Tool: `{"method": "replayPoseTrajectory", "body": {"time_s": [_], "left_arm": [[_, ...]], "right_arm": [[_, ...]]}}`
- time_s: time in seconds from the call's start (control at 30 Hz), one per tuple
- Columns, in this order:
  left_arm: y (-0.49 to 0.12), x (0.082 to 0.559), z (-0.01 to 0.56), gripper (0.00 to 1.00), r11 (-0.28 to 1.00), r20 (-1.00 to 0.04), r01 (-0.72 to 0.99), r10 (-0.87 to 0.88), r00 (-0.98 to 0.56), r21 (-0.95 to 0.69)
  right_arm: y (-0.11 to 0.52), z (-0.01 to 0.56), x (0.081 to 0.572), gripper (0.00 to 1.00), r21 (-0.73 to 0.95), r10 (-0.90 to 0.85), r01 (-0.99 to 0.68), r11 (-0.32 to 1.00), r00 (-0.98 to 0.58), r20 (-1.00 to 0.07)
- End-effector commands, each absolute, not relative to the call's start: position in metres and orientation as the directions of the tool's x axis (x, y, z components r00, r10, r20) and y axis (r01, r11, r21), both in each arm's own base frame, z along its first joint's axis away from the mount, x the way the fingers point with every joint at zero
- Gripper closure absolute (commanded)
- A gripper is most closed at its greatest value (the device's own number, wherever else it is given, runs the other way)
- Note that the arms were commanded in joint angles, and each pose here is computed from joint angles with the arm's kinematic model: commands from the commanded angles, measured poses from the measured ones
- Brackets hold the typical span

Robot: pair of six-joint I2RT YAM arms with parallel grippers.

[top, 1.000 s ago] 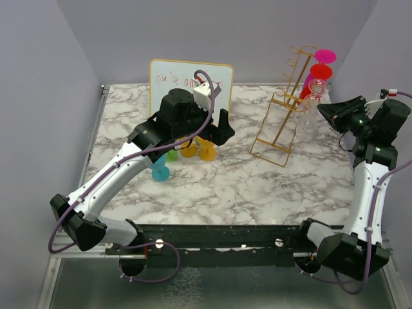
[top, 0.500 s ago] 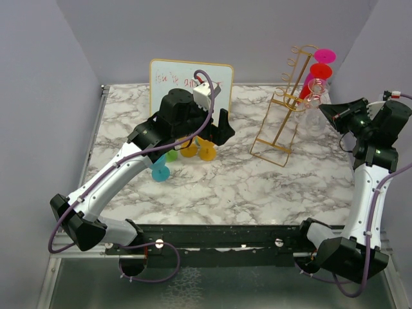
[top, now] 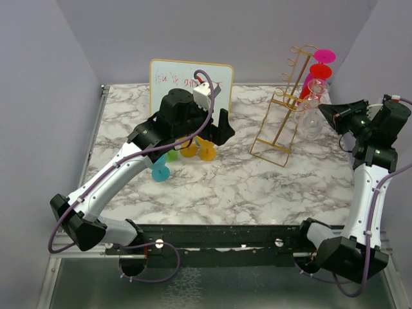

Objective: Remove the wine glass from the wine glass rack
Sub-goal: Pick up the wine glass from the wine rack.

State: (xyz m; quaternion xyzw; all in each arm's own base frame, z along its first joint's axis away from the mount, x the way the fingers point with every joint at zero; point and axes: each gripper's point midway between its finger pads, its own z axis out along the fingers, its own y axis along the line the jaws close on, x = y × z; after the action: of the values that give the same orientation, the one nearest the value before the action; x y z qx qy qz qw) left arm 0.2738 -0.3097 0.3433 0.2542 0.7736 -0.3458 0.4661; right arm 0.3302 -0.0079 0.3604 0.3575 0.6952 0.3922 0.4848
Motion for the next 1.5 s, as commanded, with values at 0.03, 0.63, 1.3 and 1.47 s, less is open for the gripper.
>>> {"method": "replayPoseTrajectory", "body": {"time_s": [0.03, 0.63, 1.3, 1.47], "left_arm": [[-0.305, 0.273, 0.353, 0.01, 0.638, -0.903, 0.709, 0.049, -0.427, -0.300], [-0.310, 0.276, 0.347, 0.01, 0.636, -0.897, 0.710, 0.060, -0.438, -0.304], [-0.308, 0.270, 0.344, 0.01, 0.629, -0.890, 0.712, 0.067, -0.451, -0.313], [-0.307, 0.270, 0.345, 0.01, 0.630, -0.890, 0.710, 0.066, -0.452, -0.314]], "right_arm": [[-0.010, 0.363, 0.330, 1.00, 0.914, 0.907, 0.136, 0.382, -0.246, -0.342], [-0.014, 0.367, 0.330, 1.00, 0.927, 0.928, 0.154, 0.341, -0.212, -0.306], [-0.012, 0.396, 0.326, 1.00, 0.923, 0.917, 0.091, 0.375, -0.182, -0.354], [-0.013, 0.393, 0.324, 1.00, 0.926, 0.923, 0.104, 0.364, -0.174, -0.343]]}}
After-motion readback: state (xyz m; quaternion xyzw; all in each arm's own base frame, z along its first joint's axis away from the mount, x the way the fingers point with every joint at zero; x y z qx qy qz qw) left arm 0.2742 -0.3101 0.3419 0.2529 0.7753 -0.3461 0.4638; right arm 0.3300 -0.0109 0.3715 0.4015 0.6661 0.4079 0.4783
